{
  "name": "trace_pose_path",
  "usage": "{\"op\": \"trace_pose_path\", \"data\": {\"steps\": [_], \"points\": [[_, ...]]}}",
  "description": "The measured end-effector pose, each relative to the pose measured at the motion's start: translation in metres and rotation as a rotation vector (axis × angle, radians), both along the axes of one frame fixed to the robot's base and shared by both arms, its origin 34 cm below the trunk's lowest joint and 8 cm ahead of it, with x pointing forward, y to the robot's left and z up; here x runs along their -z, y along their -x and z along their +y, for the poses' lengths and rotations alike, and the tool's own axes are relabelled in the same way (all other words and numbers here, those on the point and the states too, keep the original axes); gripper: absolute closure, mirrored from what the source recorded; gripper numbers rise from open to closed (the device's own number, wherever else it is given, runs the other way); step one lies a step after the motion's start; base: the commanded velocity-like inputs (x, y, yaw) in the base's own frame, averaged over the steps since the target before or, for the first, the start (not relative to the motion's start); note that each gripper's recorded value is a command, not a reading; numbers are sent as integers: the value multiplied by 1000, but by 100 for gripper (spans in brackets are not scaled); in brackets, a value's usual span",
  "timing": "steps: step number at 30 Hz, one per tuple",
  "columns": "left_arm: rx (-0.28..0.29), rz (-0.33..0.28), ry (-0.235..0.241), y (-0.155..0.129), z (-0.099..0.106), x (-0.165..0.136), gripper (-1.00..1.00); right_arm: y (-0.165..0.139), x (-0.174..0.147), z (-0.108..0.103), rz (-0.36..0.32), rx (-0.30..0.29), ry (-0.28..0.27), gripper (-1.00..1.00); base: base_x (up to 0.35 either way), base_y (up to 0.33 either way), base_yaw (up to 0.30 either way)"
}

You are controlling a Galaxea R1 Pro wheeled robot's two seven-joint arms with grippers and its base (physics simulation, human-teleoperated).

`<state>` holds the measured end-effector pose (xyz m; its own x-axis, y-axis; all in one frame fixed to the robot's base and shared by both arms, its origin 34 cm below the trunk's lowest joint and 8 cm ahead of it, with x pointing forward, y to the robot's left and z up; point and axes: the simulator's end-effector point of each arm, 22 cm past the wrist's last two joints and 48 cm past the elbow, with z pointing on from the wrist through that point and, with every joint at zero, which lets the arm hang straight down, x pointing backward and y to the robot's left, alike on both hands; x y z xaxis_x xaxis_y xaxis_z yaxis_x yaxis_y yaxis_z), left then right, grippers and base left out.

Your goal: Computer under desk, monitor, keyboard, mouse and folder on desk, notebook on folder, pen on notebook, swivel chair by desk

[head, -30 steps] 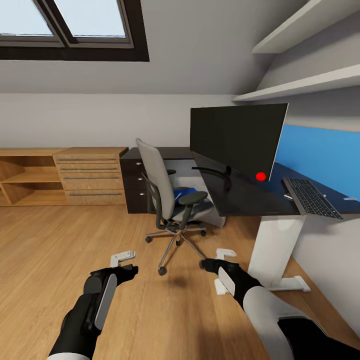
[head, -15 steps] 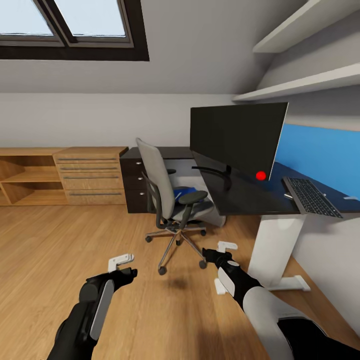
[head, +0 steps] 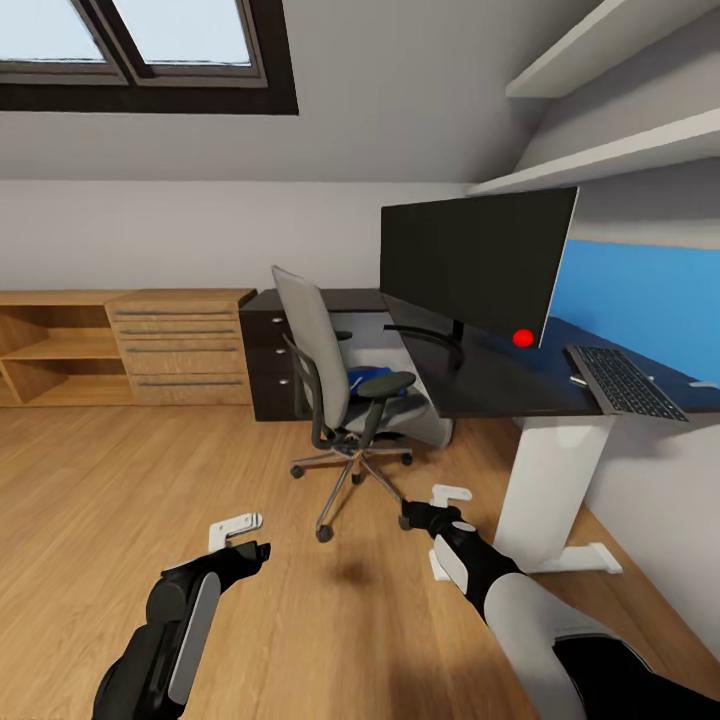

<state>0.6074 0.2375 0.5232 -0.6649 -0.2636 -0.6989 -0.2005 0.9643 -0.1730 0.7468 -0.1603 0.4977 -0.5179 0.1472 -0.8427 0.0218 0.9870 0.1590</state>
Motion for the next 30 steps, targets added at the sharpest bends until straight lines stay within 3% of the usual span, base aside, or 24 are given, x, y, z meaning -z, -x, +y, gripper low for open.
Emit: {"op": "trace_pose_path", "data": {"steps": [17,30], "points": [[4,2,4,11,-2,39,-100,8,34,0,4,-1,-2,-100,0,0,0],[3,55,4,13,-1,67,-100,11,70,0,52,-2,-3,-100,0,0,0]]}}
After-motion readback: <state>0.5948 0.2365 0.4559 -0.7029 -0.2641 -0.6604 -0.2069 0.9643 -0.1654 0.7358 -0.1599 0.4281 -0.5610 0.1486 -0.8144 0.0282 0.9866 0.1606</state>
